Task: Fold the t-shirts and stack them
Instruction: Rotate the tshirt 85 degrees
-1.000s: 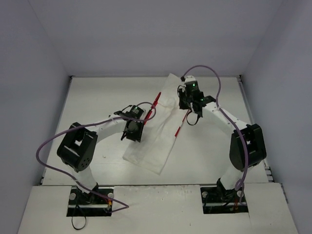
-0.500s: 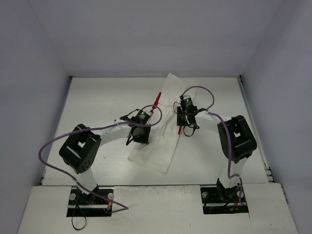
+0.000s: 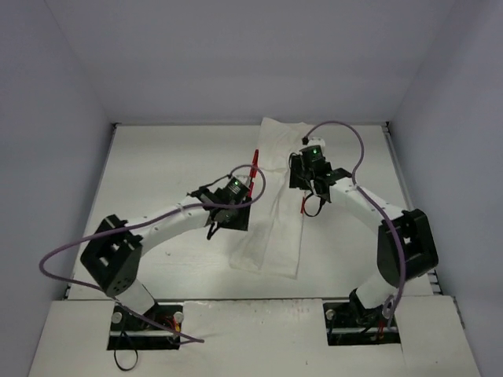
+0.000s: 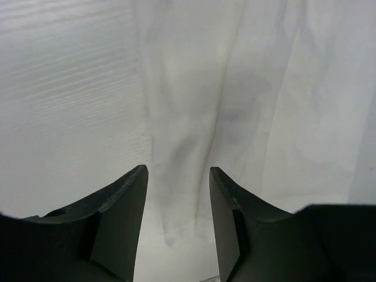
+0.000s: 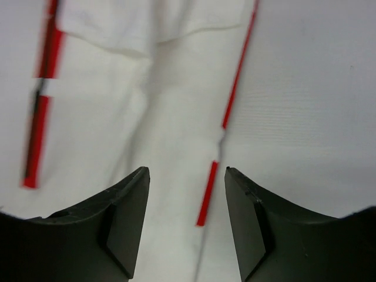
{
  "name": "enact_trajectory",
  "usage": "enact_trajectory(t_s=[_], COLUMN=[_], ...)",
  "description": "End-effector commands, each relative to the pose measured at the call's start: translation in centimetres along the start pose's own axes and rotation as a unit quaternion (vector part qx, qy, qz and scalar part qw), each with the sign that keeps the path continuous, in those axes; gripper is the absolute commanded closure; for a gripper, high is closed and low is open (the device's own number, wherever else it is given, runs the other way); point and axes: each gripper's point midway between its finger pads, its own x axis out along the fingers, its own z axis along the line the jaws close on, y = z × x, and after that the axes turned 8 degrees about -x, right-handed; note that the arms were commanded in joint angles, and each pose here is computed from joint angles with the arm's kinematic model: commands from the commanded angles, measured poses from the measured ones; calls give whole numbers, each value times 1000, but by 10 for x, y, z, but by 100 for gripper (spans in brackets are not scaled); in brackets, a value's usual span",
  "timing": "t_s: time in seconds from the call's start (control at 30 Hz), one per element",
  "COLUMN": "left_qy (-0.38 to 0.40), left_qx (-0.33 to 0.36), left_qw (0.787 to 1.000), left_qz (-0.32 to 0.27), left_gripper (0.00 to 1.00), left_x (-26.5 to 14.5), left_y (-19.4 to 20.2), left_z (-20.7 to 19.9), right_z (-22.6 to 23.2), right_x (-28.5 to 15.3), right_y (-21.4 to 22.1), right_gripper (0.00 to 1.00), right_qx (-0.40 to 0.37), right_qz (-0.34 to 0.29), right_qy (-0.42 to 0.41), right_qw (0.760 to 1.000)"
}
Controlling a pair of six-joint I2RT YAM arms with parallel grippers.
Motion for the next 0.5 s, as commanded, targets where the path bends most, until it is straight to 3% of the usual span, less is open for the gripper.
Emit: enact_trajectory(t_s=[0.0, 0.1, 0.17, 0.47], left_qy=[-25, -30, -25, -12], left_qx=[-6, -7, -17, -10], left_qw=[996, 996, 996, 998], left_qz=[-80, -87, -79, -56], left_gripper=[57, 55, 54, 53], left_x=[-59, -72, -78, -91], left_y=[-28, -18, -10, 18], left_z=[24, 43, 54, 74], right_z=[42, 70, 118, 196], right_x=[-58, -77, -96, -106], right_y=[-4, 16, 47, 134], right_gripper=[48, 48, 48, 50], right_qx=[33, 42, 42, 32], right_qz=[-40, -38, -23, 23], right_qy=[-37, -52, -79, -66], right_qw=[998, 997, 996, 997])
